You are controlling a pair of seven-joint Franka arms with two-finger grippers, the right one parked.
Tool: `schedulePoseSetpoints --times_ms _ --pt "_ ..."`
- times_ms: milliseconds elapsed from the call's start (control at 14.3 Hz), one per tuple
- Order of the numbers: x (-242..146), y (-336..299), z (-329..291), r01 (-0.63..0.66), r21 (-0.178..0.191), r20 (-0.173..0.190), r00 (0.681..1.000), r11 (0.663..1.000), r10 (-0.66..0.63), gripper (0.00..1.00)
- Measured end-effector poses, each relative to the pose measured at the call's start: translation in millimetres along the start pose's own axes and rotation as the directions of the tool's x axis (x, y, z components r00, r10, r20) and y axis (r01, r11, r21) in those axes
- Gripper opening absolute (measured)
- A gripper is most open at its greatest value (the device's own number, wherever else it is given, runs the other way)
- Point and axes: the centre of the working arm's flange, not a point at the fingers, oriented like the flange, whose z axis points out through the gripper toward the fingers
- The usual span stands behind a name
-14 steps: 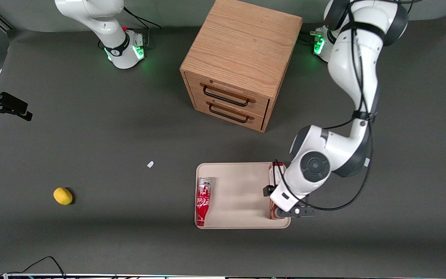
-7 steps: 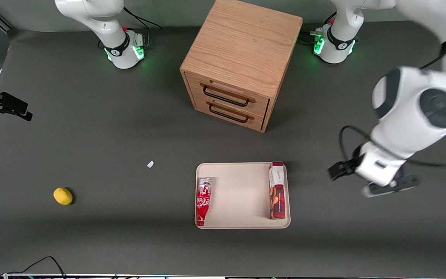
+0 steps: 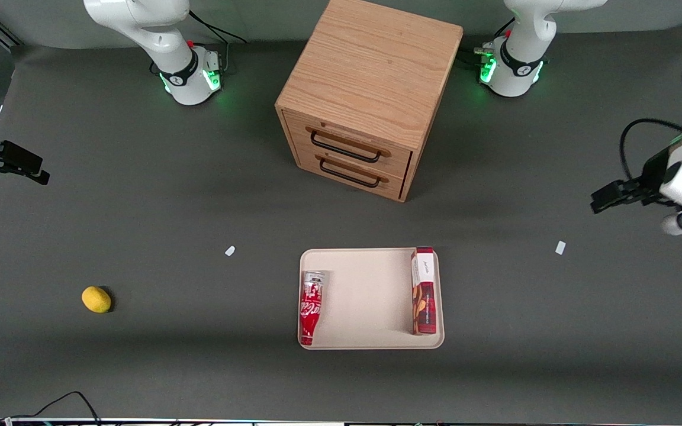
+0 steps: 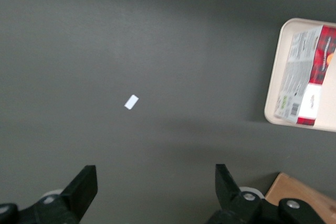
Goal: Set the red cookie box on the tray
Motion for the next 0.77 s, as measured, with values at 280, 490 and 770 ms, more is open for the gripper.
schedulePoseSetpoints --times_ms 280,490,770 --pt "-28 -14 -27 -0.050 0.006 0.043 0.998 0.999 0.050 1.00" --pt "-40 -16 -38 -0.109 0.005 0.061 0.992 0.994 0.108 1.00" --pt "-41 -16 -39 -0.119 0.005 0.067 0.991 0.993 0.119 1.00"
